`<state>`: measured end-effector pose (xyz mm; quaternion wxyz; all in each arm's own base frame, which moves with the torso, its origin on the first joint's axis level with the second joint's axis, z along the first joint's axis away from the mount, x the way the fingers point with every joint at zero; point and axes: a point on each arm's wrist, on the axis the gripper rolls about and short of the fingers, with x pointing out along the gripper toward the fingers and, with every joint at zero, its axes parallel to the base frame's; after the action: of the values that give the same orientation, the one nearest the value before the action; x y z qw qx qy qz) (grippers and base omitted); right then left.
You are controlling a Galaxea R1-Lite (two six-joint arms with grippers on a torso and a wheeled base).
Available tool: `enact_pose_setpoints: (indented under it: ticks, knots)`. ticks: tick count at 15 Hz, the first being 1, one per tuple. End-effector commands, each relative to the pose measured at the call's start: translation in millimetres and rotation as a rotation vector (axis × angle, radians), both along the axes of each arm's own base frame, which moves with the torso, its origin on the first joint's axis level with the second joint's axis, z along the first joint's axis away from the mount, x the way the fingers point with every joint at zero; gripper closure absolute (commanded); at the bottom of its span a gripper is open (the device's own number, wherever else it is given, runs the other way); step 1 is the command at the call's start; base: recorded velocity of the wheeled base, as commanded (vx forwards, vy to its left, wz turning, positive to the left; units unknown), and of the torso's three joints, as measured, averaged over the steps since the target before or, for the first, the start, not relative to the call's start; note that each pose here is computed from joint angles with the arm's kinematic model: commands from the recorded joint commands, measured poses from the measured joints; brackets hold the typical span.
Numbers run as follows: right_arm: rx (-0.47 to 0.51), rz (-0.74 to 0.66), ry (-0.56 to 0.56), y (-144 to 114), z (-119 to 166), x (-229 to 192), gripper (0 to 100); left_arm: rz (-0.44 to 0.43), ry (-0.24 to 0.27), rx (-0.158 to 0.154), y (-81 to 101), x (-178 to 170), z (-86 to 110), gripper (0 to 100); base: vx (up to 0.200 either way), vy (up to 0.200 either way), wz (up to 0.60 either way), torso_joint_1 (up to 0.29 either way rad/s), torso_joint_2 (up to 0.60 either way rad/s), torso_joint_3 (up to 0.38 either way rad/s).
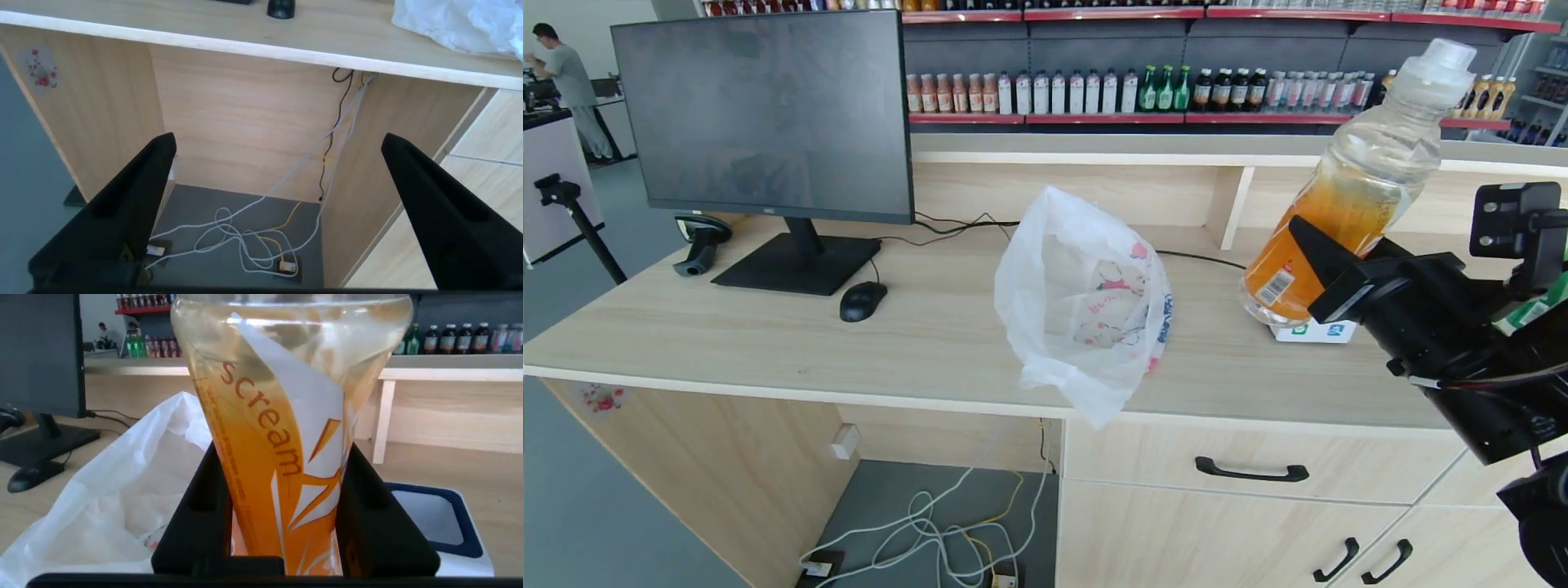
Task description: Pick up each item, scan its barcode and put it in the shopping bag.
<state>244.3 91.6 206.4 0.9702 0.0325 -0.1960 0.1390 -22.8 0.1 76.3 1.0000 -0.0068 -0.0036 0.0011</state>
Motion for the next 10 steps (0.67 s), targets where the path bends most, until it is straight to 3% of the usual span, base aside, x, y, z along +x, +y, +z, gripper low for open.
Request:
enact_pose_setpoints:
  ticks: [1, 4, 10]
  knots:
    - [-0.005, 0.002, 0.012, 1, -2, 1, 100, 0.001, 0.000, 0.000, 0.0, 0, 0.0, 0, 0.000, 0.000, 0.60, 0.002, 0.01, 0.002]
    - [0.000, 0.007, -0.001, 3, 1, 3, 100, 0.001, -0.002, 0.001, 0.0, 0, 0.1, 0, 0.000, 0.000, 0.60, 0.001, 0.01, -0.001]
    - [0.005, 0.007, -0.004, 15, -3, 33, 100, -0.001, -0.002, 0.001, 0.0, 0, 0.3, 0, 0.000, 0.000, 0.00, 0.000, 0.00, 0.000]
